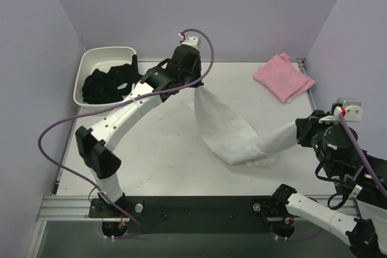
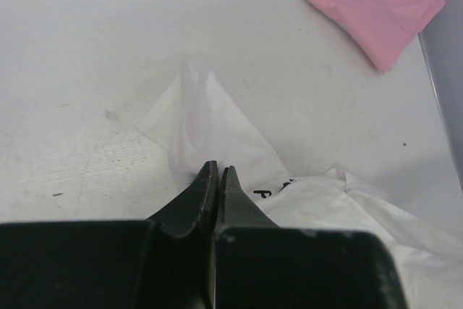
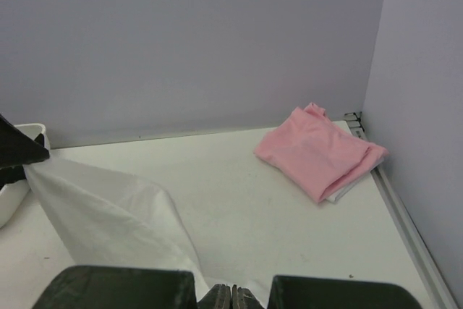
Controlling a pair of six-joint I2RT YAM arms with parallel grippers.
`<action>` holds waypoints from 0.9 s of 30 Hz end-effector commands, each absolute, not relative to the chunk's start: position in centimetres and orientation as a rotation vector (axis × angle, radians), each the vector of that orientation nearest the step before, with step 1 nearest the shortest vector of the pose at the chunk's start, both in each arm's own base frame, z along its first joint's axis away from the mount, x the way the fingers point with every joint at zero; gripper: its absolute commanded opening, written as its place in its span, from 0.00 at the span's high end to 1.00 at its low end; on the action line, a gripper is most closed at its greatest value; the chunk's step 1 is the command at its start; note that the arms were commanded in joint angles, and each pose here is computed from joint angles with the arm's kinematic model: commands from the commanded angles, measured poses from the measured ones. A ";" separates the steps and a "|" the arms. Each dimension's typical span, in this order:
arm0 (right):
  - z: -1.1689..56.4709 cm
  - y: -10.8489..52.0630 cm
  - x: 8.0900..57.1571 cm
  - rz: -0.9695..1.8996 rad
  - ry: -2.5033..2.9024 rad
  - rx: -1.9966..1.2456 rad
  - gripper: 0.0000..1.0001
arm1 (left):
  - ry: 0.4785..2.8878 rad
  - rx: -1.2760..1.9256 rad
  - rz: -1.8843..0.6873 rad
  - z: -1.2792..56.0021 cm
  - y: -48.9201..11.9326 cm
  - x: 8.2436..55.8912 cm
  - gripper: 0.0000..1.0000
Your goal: Fold and stack the t-shirts
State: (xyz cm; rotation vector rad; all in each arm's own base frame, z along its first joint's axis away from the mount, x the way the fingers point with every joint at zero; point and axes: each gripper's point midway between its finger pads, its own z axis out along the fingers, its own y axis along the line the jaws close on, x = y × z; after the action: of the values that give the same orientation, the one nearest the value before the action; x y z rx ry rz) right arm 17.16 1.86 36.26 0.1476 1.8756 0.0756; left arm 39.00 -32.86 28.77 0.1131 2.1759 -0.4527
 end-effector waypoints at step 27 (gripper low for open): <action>62.7 0.6 10.4 0.517 1.231 -0.022 1.00 | 1.290 -0.186 -0.653 60.8 -6.3 17.0 1.00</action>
State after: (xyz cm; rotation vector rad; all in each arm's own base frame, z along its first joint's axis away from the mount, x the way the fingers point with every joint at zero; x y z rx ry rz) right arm 10.26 -0.41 60.05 0.0064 1.3195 0.4900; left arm 16.81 -5.63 60.45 -0.2271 1.2991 -0.6498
